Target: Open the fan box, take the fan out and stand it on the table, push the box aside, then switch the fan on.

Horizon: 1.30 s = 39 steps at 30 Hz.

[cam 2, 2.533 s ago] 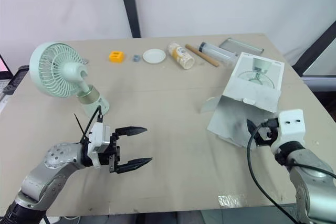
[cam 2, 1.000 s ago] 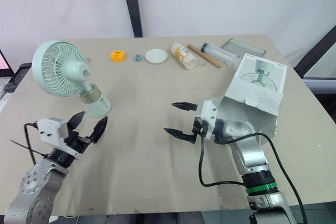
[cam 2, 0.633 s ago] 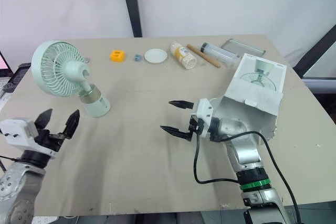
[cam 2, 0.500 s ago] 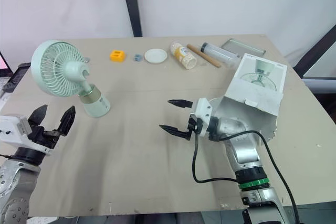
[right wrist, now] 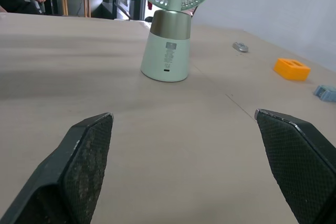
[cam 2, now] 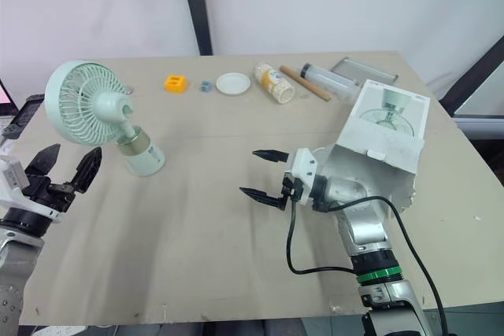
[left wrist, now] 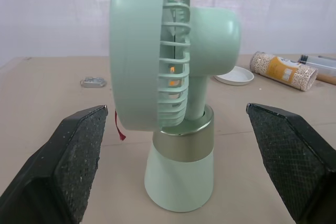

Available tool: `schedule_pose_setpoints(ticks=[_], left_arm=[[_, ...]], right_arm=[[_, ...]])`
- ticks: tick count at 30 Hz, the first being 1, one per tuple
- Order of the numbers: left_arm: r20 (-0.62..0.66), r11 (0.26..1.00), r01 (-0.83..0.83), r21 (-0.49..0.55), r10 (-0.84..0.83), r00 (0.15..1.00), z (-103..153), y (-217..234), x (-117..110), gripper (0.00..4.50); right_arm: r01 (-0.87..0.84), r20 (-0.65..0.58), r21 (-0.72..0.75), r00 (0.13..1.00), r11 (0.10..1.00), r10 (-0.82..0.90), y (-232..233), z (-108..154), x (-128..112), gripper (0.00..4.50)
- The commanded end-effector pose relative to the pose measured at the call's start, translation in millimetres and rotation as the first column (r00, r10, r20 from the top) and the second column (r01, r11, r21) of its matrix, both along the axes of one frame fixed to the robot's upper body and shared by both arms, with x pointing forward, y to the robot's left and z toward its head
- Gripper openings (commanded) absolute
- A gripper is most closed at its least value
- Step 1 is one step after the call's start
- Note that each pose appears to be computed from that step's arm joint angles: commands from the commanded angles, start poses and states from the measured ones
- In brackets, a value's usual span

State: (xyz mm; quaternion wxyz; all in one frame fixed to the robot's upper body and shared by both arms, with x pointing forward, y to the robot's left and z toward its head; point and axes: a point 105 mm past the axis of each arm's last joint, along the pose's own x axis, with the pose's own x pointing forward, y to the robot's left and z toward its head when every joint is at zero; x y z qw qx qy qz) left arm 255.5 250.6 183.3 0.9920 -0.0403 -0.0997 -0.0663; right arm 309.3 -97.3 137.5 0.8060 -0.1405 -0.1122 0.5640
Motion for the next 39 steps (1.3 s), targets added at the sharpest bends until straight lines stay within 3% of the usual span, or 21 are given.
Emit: schedule_pose_setpoints(ticks=[1,19,39], left_arm=[[0.02,1.0,-0.005,0.027,0.005,1.0,10.7,6.6,0.9,4.5],[-0.029,0.995,0.102,0.008,-0.102,0.994,26.5,10.2,36.4,4.5],[-0.04,0.987,0.13,0.092,-0.127,0.991,31.4,13.3,46.0,4.5]], right_arm=[[-0.014,0.042,0.003,0.999,1.0,0.013,2.0,7.2,0.2,4.43],[0.01,0.056,0.008,0.998,1.0,-0.011,0.7,5.7,1.0,4.43],[0.009,0.044,0.035,0.999,0.999,-0.01,0.4,5.9,-3.1,4.43]])
